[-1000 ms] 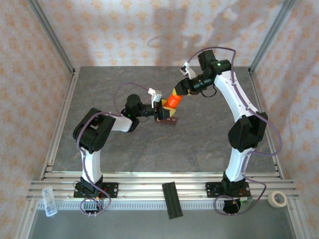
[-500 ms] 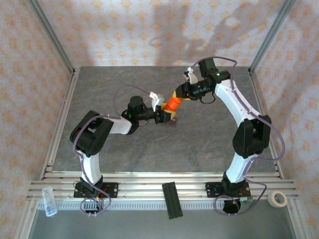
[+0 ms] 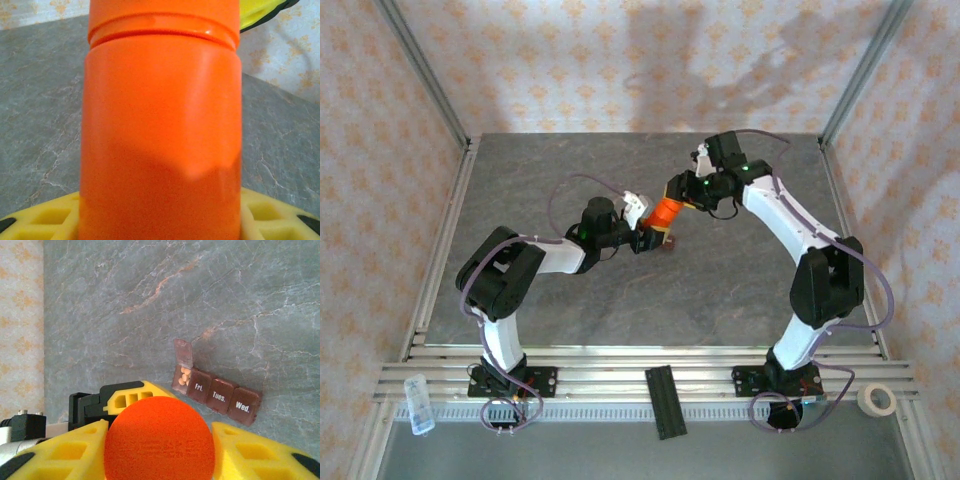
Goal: Sort the pills into containers
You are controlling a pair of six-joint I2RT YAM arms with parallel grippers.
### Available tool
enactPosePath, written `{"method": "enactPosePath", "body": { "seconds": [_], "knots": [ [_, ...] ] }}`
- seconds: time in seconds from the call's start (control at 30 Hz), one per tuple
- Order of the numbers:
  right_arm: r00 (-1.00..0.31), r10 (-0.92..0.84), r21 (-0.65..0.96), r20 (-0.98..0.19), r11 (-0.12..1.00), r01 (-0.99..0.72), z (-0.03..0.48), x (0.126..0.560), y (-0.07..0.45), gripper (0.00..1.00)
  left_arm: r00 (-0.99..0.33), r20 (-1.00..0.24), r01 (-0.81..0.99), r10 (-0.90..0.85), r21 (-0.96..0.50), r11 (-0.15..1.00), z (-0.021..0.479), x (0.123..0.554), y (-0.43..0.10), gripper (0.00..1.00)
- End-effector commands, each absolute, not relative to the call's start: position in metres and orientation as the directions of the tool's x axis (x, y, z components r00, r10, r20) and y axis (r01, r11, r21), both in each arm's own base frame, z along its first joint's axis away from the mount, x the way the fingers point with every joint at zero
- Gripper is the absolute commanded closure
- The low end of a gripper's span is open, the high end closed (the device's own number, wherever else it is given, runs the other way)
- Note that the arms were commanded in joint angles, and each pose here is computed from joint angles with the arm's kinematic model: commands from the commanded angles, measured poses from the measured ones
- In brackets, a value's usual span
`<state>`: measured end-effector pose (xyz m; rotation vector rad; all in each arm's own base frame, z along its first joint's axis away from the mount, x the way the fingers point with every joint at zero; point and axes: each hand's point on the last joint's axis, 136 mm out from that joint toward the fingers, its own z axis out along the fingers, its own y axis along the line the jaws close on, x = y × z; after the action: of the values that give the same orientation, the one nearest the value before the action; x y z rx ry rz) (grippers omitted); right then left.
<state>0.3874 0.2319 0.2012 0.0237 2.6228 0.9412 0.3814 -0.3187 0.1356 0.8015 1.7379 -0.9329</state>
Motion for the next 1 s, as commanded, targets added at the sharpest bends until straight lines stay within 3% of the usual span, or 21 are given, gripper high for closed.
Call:
{"method": "enactPosePath", "body": {
  "seconds": [0.0,0.17,0.27,0.43,0.57,0.97],
  "knots": [
    [-0.933,0.132,0.606,-0.336,0.788,-0.107,0.220,0.388,0.236,0.46,-0.068,-0.998,0.915,-0.005,-0.065,0.398,0.210,0.374,-0.340,1.00],
    [-0.904,0.147,0.612,-0.402,0.777,-0.146,0.269,0.396,0.220,0.27,-0.079,-0.994,0.912,-0.073,-0.102,0.398,0.217,0.380,-0.331,1.00],
    [-0.889,0.127,0.582,-0.441,0.794,-0.175,0.292,0.395,0.206,0.21,-0.093,-0.986,0.913,-0.140,-0.140,0.384,0.225,0.383,-0.322,1.00],
    [-0.850,0.013,0.555,-0.526,0.763,-0.331,0.313,0.391,0.202,0.20,-0.116,-0.980,0.928,-0.164,-0.165,0.333,0.231,0.380,-0.319,1.00],
    [-0.777,-0.170,0.513,-0.606,0.663,-0.545,0.325,0.368,0.214,0.23,-0.157,-0.974,0.950,-0.163,-0.194,0.247,0.236,0.372,-0.324,1.00],
    [-0.779,-0.264,0.546,-0.570,0.587,-0.598,0.317,0.360,0.226,0.24,-0.207,-0.965,0.956,-0.161,-0.235,0.178,0.238,0.366,-0.328,1.00]
  ]
}}
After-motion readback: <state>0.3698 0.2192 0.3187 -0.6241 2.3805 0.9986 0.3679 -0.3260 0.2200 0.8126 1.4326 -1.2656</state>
